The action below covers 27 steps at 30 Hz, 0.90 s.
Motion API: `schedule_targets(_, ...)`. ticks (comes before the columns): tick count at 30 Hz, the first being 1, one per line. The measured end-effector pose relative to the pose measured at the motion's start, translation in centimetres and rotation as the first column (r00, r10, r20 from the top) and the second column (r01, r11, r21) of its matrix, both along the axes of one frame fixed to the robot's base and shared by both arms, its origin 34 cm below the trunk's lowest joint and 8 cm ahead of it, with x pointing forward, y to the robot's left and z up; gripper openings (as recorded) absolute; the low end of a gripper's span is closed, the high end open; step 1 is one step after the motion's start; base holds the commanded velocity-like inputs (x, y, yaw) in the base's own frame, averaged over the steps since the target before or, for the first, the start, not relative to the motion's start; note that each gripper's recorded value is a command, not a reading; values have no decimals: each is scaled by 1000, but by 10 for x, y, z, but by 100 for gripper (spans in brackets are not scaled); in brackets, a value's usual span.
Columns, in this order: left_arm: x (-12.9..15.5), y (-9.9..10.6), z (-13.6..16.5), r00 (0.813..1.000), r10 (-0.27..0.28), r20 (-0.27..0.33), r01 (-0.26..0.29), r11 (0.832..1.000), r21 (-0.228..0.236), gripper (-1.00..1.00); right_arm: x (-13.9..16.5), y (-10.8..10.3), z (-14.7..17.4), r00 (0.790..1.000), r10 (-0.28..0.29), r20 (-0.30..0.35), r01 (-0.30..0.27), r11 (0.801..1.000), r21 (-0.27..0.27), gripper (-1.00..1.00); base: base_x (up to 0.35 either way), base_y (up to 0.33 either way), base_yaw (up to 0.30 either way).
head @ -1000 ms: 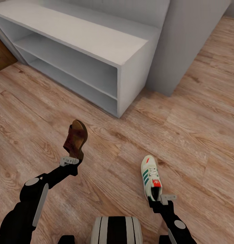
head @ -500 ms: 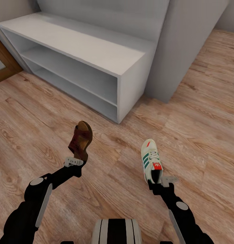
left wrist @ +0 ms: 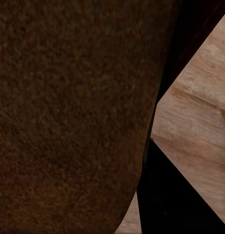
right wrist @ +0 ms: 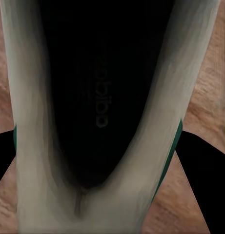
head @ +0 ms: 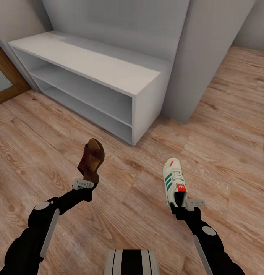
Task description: Pick up the two gym shoes and the two sandals from the corridor floor and place them onto the hallstand (shoe rack) in the corridor, making sure they are on the rack and not on the floor. Arrange them so the two gym shoes are next to each other and the two sandals are next to each other.
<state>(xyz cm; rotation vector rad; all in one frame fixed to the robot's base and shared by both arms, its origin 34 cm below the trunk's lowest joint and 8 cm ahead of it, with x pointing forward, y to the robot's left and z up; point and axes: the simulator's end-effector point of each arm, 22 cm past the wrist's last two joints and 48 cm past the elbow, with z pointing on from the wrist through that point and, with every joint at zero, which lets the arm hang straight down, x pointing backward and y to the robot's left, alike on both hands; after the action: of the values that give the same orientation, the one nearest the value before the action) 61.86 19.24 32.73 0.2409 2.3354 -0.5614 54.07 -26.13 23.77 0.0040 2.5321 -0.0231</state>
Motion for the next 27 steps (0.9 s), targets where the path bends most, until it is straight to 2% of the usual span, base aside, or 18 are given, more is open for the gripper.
schedule_targets(6, 7, 9, 18, 999, 20, 34, -20, 1000, 5, -100, 8, 0, 16, 999, -1, 32, 1, 1000, -1, -100, 0, 0, -103)
schedule_targets(27, 22, 10, 86, 988, 22, 152, -23, 1000, 2, -100, 35, 0, 75, 989, 0, 149, 0, 1000, 0, -100, 0, 0, -105)
